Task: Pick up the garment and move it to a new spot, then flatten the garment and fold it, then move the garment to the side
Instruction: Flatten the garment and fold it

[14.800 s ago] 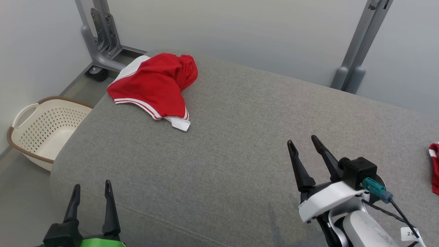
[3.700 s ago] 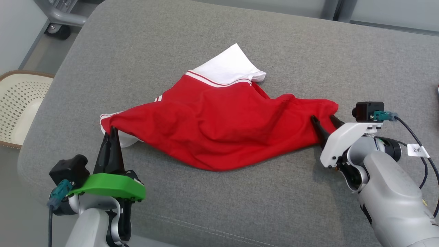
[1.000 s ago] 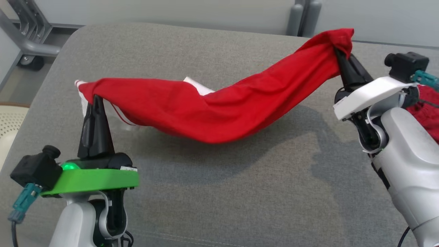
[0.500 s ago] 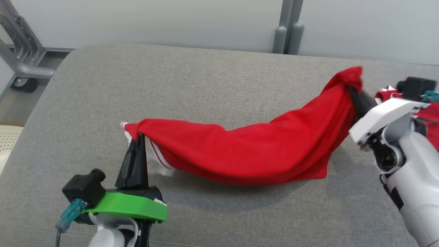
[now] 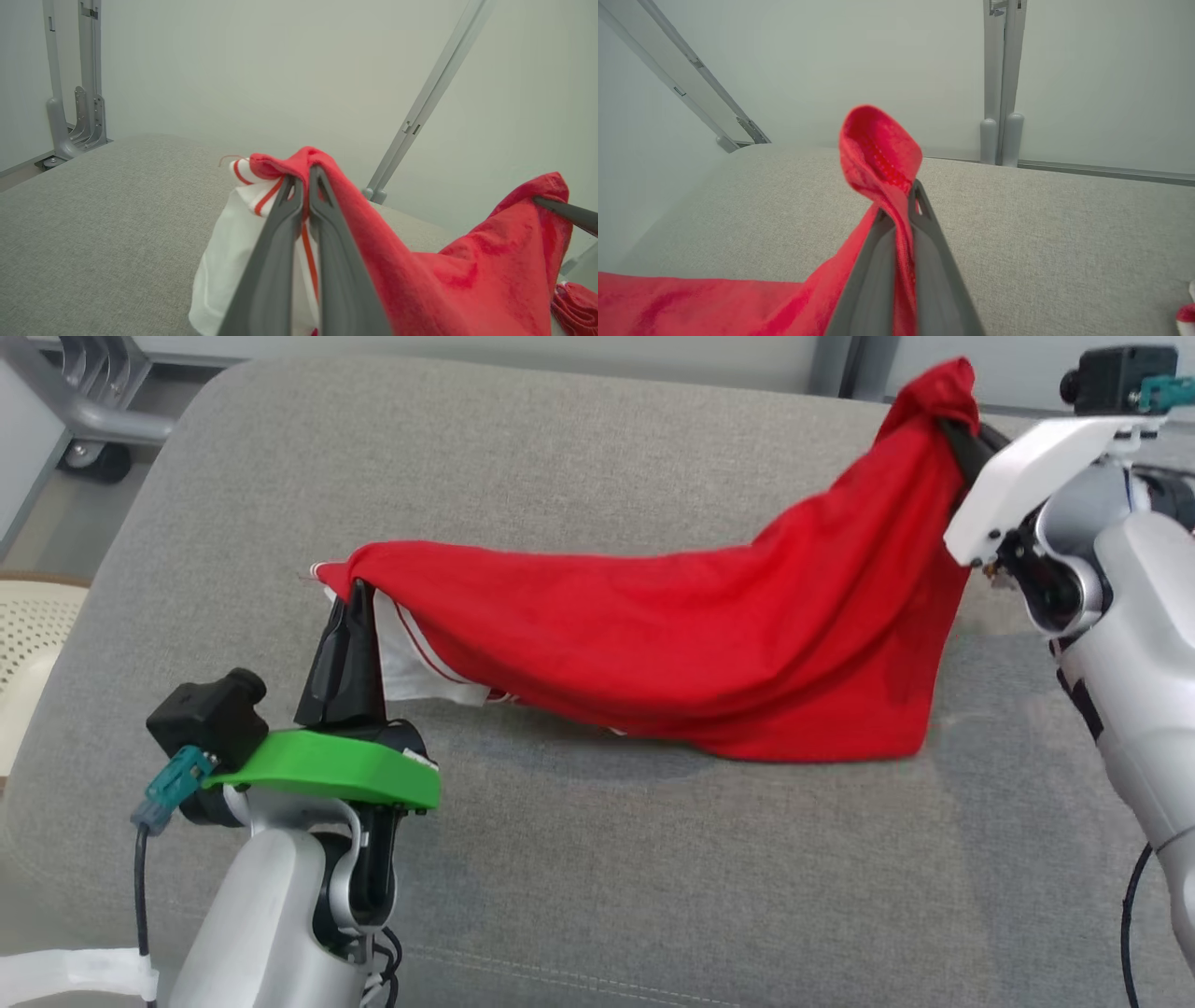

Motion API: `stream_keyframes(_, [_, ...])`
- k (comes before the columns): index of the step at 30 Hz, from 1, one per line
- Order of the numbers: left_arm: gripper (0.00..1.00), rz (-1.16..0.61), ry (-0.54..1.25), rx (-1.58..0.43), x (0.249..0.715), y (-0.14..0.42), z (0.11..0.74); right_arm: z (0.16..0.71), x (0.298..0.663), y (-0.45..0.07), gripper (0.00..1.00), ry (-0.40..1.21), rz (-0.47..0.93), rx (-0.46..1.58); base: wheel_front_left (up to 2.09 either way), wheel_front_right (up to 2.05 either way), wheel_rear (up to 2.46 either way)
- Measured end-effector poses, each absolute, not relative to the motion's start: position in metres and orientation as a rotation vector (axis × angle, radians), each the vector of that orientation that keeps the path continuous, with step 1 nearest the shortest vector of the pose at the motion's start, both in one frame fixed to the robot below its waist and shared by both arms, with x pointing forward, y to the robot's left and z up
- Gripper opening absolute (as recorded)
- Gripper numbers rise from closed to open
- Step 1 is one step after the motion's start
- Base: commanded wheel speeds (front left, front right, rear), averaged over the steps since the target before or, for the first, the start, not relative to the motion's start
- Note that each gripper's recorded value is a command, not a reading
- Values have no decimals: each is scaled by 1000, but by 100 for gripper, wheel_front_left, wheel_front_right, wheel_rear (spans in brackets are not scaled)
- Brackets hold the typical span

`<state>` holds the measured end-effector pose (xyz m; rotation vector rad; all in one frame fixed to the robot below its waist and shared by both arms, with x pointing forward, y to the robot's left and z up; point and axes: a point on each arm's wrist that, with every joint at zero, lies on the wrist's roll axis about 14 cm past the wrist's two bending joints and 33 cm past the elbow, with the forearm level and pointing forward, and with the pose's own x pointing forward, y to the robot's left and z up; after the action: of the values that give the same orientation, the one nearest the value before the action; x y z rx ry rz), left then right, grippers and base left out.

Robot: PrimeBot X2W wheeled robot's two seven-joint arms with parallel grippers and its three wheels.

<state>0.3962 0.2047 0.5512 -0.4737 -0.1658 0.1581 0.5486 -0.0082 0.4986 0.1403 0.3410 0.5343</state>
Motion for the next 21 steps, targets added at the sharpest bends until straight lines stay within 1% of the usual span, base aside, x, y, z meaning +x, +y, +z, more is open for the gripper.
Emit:
stream_keyframes(1, [0, 163, -154, -471, 399, 206, 547, 504, 556, -3, 0, 320, 543, 132, 0, 0, 0])
stream_keyframes(2, [0, 166, -138, -470, 401, 206, 542, 506, 561, 1, 2, 312, 553, 115, 0, 0, 0])
stream_keyframes(3, [0, 166, -102, -465, 405, 203, 530, 500, 567, 10, 36, 323, 563, 91, 0, 0, 0])
stream_keyframes(4, [0, 166, -88, -470, 406, 202, 525, 494, 568, 14, 47, 336, 572, 83, 0, 0, 0])
stream_keyframes(5, [0, 169, -75, -477, 407, 201, 520, 487, 568, 19, 69, 349, 580, 78, 0, 0, 0])
stream_keyframes(6, [0, 175, -58, -485, 408, 202, 515, 482, 569, 22, 100, 361, 585, 77, 0, 0, 0])
stream_keyframes(9, [0, 203, -22, -494, 410, 207, 500, 473, 573, 35, 100, 361, 602, 63, 0, 0, 0])
stream_keyframes(14, [0, 243, 30, -484, 408, 215, 478, 481, 575, 57, 100, 300, 671, 64, 0, 0, 0])
stream_keyframes(21, [0, 255, 53, -490, 414, 215, 467, 510, 579, 38, 100, 143, 672, 84, 0, 0, 0])
